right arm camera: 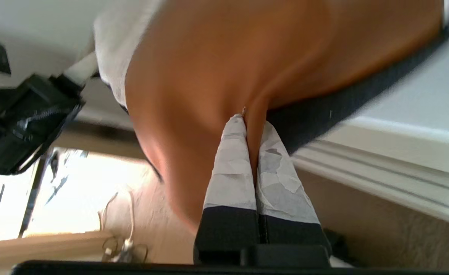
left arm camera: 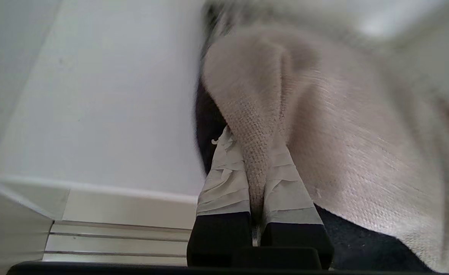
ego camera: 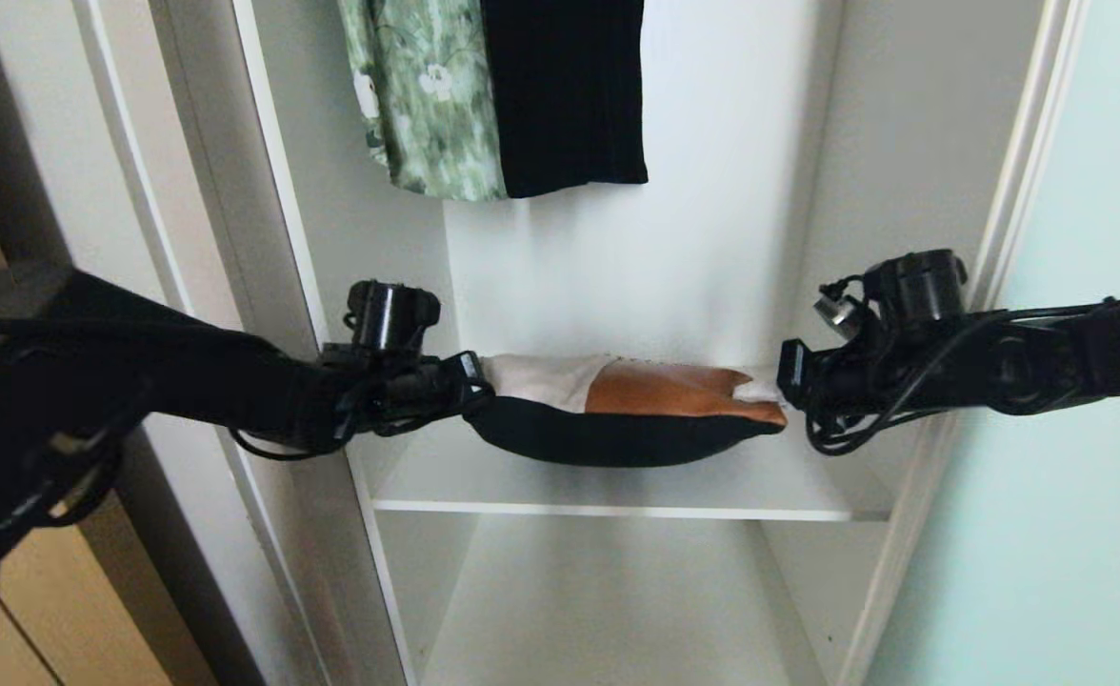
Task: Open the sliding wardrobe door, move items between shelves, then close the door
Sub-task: Place the pillow on the lower shelf
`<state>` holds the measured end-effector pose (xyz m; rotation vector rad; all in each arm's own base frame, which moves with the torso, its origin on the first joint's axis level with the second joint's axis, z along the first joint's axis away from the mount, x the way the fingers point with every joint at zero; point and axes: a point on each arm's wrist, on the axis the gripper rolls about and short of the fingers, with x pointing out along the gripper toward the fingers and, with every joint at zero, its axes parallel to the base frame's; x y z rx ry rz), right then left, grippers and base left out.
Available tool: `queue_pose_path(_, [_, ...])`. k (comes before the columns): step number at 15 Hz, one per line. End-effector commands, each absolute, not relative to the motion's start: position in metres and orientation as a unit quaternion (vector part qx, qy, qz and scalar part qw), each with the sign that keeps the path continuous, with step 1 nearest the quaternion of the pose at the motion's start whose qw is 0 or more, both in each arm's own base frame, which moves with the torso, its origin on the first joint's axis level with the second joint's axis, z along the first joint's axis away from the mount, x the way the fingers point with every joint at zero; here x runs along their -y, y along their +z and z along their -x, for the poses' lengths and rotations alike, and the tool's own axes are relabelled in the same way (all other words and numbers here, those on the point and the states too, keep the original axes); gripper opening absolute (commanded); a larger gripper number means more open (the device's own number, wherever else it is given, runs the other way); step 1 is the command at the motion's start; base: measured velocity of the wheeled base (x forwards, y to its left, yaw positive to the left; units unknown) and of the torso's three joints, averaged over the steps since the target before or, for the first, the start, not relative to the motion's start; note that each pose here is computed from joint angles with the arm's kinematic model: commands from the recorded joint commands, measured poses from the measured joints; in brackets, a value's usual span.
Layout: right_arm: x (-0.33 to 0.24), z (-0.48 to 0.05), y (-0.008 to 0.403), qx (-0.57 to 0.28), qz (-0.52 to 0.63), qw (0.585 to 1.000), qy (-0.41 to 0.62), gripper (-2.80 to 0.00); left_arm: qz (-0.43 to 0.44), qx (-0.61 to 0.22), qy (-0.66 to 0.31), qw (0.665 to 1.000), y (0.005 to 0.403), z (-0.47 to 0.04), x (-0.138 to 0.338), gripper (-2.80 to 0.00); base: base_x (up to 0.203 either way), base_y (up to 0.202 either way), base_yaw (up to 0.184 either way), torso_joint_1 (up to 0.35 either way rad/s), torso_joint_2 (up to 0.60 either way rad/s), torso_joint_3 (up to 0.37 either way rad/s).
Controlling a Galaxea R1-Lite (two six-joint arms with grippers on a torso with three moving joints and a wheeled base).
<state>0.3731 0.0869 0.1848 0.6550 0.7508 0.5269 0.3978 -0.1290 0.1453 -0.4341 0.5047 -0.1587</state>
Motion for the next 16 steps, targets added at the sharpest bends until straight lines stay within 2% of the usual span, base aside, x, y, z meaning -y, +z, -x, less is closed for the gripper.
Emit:
queue_pose_path(1, [-0.086, -0.314, 0.245, -0.306, -0.302, 0.856, 0.287, -2.80, 0.226, -0.194, -0.106, 0.949, 0.207, -0.343, 0.121, -2.80, 0.000, 0.000, 0.000, 0.000, 0.00, 0.000])
queue_pose_path(5, [-0.081, -0.256, 0.275, -0.313, -0.300, 0.851, 0.295, -2.80, 0.229, -0.187, -0.132, 0.946, 0.225, -0.277, 0.108, -2.80, 0.000, 0.000, 0.000, 0.000, 0.00, 0.000])
queue_pose_path(11, [-0.075, -0.224, 0.273, -0.332, -0.310, 0.843, 0.290, -2.80, 0.237, -0.167, -0.216, 0.932, 0.241, -0.195, 0.088, -2.80, 0.000, 0.000, 0.000, 0.000, 0.00, 0.000])
queue_pose_path(16, [-0.080, -0.214, 0.260, -0.356, -0.314, 0.830, 0.294, -2.80, 0.232, -0.194, -0.239, 0.923, 0.228, -0.188, 0.087, -2.80, 0.000, 0.000, 0.000, 0.000, 0.00, 0.000])
